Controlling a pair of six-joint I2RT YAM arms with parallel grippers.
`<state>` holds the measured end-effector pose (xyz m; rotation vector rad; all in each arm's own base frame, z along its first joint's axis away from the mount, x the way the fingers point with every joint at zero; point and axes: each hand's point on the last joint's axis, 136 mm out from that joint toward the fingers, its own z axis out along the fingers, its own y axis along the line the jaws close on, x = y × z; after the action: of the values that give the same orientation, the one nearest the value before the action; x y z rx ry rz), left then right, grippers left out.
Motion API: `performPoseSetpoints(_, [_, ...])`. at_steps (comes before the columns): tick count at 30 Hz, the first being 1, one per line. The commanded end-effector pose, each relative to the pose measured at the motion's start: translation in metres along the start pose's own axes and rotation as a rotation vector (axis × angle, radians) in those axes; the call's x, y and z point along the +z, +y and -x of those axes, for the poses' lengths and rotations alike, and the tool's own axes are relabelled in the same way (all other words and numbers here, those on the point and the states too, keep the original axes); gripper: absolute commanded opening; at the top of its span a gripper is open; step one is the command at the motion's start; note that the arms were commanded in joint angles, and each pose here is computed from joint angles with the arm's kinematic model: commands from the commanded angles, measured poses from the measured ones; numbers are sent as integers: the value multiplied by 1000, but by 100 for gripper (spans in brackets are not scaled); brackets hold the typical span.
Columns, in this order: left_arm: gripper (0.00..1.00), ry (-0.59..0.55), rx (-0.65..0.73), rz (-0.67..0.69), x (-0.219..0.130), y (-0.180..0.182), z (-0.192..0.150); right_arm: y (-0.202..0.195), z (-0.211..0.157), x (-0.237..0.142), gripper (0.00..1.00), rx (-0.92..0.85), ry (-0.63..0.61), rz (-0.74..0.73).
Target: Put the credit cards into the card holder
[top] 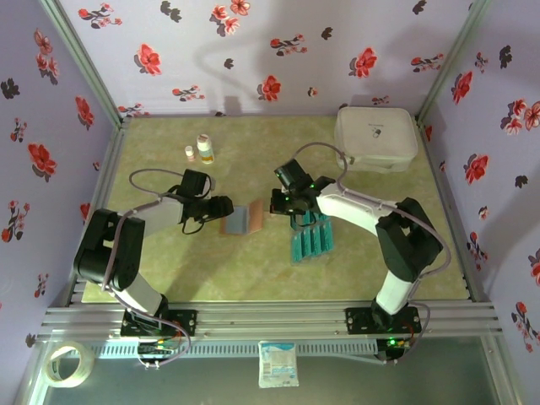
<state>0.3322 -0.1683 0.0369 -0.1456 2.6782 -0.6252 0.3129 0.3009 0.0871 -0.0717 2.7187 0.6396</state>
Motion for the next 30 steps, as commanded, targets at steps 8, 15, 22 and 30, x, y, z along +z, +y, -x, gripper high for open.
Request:
performPoseSetpoints(8, [62,30,16,-12,11,-2,-5,-2,-5,21,0,-30,41,-44])
performPoseSetpoints(15, [38,6,11,-51,7,-9,-2,3,-7,25,0,-35,57,-36])
performPoseSetpoints(22, [8,-5,19,-65,-4,-15,0,15,7,-2,35,-65,4,-21])
performPoseSetpoints(30, [8,-14,28,-31,-20,-15,3,35,14,-24,39,-52,-37,56])
